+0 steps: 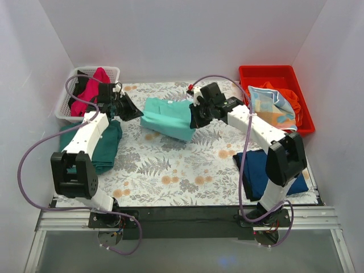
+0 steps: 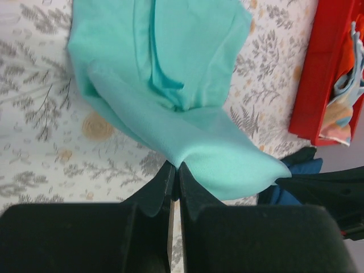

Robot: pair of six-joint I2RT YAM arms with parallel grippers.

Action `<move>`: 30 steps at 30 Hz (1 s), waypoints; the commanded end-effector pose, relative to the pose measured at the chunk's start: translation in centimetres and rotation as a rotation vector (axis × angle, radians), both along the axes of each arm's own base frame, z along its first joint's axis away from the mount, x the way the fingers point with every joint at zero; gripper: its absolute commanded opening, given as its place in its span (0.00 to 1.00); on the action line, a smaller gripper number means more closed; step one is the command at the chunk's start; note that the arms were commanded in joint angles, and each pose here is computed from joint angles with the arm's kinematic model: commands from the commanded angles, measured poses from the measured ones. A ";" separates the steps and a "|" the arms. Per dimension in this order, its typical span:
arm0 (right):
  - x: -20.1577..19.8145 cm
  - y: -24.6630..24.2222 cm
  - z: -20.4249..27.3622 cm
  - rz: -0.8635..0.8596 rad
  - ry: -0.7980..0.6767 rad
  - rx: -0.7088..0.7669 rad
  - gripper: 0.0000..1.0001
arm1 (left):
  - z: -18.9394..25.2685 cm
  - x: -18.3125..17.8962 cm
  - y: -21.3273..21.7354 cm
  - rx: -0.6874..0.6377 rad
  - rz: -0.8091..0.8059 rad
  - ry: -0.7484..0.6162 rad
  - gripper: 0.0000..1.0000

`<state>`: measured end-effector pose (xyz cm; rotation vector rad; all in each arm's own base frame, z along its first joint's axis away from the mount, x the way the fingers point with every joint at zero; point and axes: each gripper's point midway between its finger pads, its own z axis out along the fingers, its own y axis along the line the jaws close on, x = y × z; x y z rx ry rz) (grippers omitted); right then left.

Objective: Fold and stack the t-shirts
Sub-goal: Fold the long partially folded tshirt into a neat square

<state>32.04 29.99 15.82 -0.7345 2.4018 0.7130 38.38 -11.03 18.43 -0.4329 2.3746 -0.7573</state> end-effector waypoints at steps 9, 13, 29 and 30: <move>15.0 -1.4 -0.6 -0.140 -0.075 0.024 0.01 | -2.1 13.6 -0.7 -0.037 0.033 -0.045 0.00; 17.5 -1.6 -3.9 -0.158 -0.041 0.024 0.01 | -4.4 17.5 -0.6 -0.028 0.055 -0.050 0.00; 23.4 -1.8 -3.7 -0.291 -0.133 0.136 0.29 | -5.0 24.8 -1.5 -0.063 0.043 -0.235 0.79; 23.6 -2.1 -3.1 -0.311 -0.153 0.131 0.30 | -4.0 25.0 -1.5 -0.059 0.041 -0.272 0.79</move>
